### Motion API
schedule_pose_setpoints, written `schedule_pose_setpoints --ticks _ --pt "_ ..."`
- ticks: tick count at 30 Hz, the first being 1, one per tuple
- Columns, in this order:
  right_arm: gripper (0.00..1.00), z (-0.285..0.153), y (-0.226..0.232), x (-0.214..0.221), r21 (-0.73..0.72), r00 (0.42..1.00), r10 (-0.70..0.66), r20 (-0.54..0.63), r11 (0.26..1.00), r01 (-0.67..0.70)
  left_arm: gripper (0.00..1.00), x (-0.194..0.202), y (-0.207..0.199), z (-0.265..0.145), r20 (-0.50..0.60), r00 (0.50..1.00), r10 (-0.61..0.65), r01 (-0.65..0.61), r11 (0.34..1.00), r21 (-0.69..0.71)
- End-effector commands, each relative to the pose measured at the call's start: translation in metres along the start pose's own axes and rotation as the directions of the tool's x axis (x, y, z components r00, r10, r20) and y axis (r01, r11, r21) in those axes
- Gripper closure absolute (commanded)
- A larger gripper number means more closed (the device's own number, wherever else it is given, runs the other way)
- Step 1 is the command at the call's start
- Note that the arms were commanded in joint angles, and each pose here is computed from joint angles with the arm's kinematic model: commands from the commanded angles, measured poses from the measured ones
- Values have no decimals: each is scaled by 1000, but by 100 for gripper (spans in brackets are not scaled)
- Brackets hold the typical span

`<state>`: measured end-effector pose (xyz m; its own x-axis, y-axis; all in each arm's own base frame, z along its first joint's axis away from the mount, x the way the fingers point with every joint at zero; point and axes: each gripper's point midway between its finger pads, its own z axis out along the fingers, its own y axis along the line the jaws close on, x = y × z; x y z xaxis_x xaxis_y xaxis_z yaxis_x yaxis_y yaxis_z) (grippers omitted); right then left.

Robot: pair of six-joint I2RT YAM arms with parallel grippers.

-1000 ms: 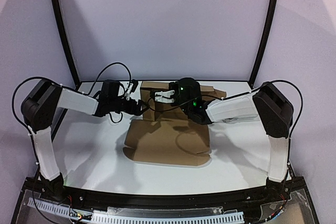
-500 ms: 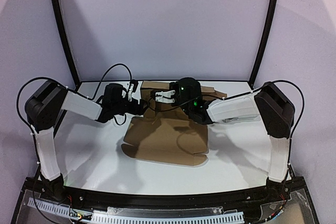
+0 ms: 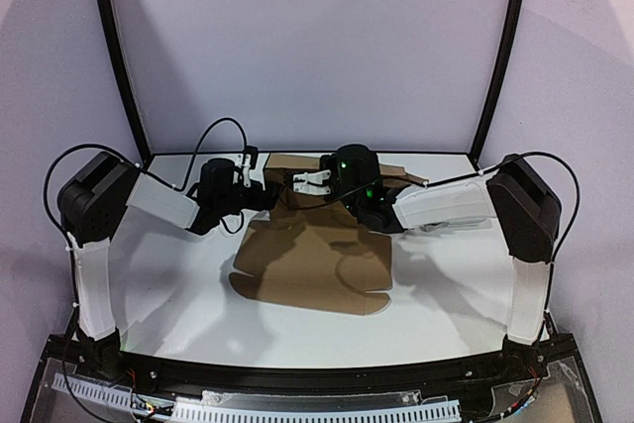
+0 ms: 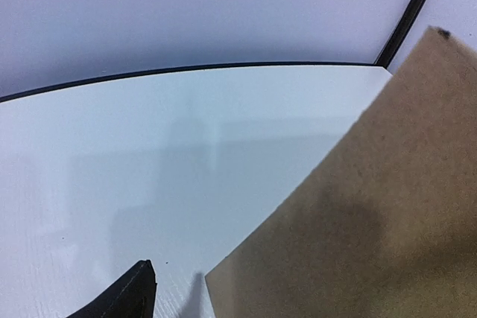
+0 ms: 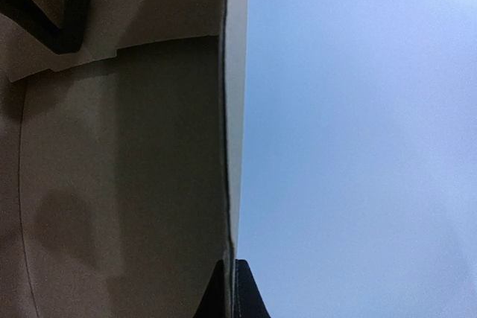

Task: Fold the paper box

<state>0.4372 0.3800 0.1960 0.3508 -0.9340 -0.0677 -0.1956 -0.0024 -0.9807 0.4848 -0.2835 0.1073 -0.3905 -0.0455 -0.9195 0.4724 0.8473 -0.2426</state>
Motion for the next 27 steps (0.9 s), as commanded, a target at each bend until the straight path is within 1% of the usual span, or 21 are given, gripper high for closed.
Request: schedule_pose_setpoints --ticks 1,5,7,8,10,13,14,16,18,19,23,26,27 --pt "100 -22 98 -18 -301 990 -99 104 945 126 22 -40 19 2 137 990 -44 54 996 -72" --pt "100 -25 95 -19 -298 990 -93 107 947 122 33 -37 17 3 128 991 -27 43 992 -121" --pt "100 -27 93 -19 -299 990 -89 108 947 118 40 -37 13 4 108 994 27 -6 982 -189" --pt "100 -28 93 -19 -298 990 -86 110 947 116 44 -37 18 4 100 993 56 -30 969 -245" --pt "100 -31 91 -19 -297 990 -81 113 948 112 50 -36 20 5 74 995 70 -42 946 -322" --pt "100 -34 90 -19 -294 991 -75 112 950 105 67 -32 27 3 54 997 49 -25 923 -383" --pt "100 -34 90 -19 -293 991 -74 112 950 104 77 -30 28 2 52 998 36 -13 921 -389" --pt "100 -35 89 -18 -290 991 -73 110 952 102 90 -30 30 -1 58 998 18 7 916 -402" --pt "100 -37 87 -17 -284 992 -71 107 954 99 97 -28 30 -5 56 998 9 15 906 -424" --pt "100 -38 87 -16 -283 992 -69 105 954 96 98 -27 30 -7 57 998 11 15 899 -438" --pt "100 -42 84 -15 -280 993 -60 104 956 87 99 -25 27 -17 55 998 38 -5 863 -506" --pt "100 -44 83 -14 -275 993 -65 103 957 91 99 -17 24 -20 33 999 8 10 862 -507" --pt "100 -43 79 -14 -265 993 -63 101 960 87 99 -14 20 -20 27 1000 -12 23 874 -486"
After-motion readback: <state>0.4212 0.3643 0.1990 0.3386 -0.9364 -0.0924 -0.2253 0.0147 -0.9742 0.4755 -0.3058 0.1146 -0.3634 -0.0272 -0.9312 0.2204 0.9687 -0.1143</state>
